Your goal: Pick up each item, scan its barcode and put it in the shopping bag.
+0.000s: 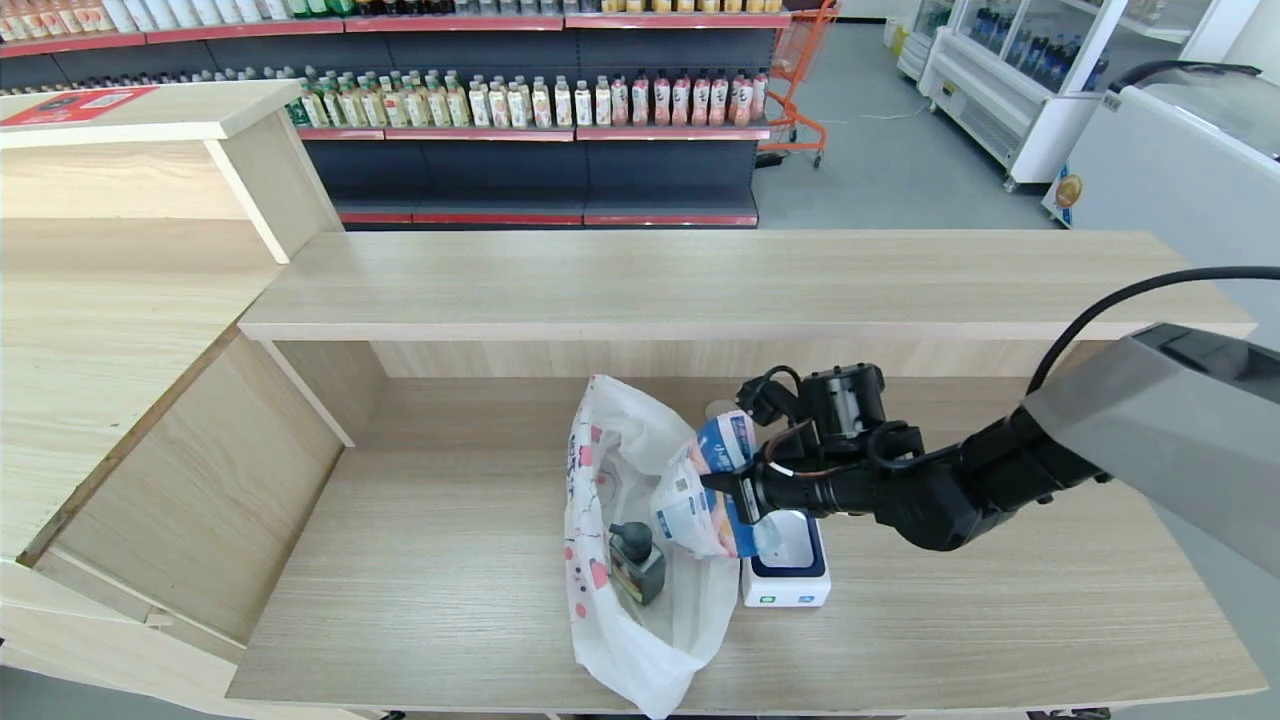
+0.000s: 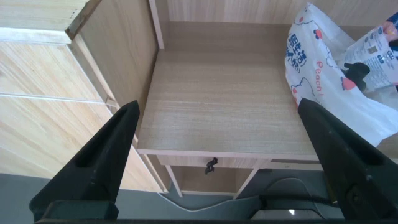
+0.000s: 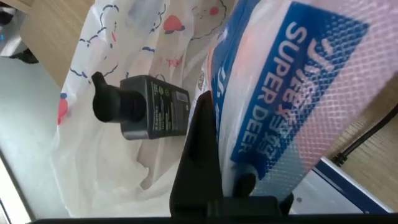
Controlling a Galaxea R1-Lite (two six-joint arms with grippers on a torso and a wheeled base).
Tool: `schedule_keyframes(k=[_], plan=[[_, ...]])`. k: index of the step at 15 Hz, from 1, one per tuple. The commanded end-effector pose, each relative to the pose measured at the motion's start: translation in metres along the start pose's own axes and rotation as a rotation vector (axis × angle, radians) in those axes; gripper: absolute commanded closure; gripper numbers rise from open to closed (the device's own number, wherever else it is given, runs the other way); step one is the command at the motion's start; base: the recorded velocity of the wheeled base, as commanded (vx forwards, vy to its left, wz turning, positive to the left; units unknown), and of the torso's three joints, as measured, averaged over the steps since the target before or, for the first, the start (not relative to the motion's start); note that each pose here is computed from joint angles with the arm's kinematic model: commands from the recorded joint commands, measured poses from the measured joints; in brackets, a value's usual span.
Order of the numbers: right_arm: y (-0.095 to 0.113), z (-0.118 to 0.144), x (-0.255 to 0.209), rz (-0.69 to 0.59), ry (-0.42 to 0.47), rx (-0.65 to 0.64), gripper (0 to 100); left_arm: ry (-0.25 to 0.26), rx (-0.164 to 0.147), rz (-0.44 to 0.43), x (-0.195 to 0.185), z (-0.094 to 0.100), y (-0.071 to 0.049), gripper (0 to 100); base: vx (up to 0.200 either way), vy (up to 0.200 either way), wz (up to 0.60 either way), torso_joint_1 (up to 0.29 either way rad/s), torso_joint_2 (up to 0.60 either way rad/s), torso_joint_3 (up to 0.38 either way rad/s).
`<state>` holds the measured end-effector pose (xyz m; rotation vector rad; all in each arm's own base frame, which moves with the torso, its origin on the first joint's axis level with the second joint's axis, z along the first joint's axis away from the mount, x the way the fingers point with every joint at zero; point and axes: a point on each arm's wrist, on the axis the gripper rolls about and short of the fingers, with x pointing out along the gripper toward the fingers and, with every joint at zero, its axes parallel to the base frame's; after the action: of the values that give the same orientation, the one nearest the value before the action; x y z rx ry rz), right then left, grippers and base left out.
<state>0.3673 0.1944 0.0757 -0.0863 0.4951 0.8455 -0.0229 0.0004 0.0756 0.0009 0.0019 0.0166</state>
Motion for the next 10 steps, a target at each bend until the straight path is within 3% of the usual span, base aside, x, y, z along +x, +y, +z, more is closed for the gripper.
schedule_keyframes(k=[1, 6, 7, 10], plan=[[-0.002, -0.014, 0.011, 0.006, 0.017, 0.003, 100, 0.000, -0.001, 0.000, 0.000, 0.000, 0.000, 0, 0.000, 0.000, 0.00, 0.000, 0.00, 0.000], [-0.007, -0.026, 0.022, 0.006, 0.031, -0.033, 100, 0.000, -0.001, 0.000, 0.000, 0.000, 0.000, 0, 0.000, 0.000, 0.00, 0.000, 0.00, 0.000], [-0.008, -0.024, 0.024, 0.012, 0.013, -0.032, 0, 0.000, 0.001, 0.000, 0.000, 0.000, 0.000, 0, 0.000, 0.000, 0.00, 0.000, 0.00, 0.000], [-0.004, 0.000, 0.025, 0.080, -0.098, -0.014, 0, 0.000, -0.001, 0.000, 0.000, 0.000, 0.000, 0, 0.000, 0.000, 0.00, 0.000, 0.00, 0.000]])
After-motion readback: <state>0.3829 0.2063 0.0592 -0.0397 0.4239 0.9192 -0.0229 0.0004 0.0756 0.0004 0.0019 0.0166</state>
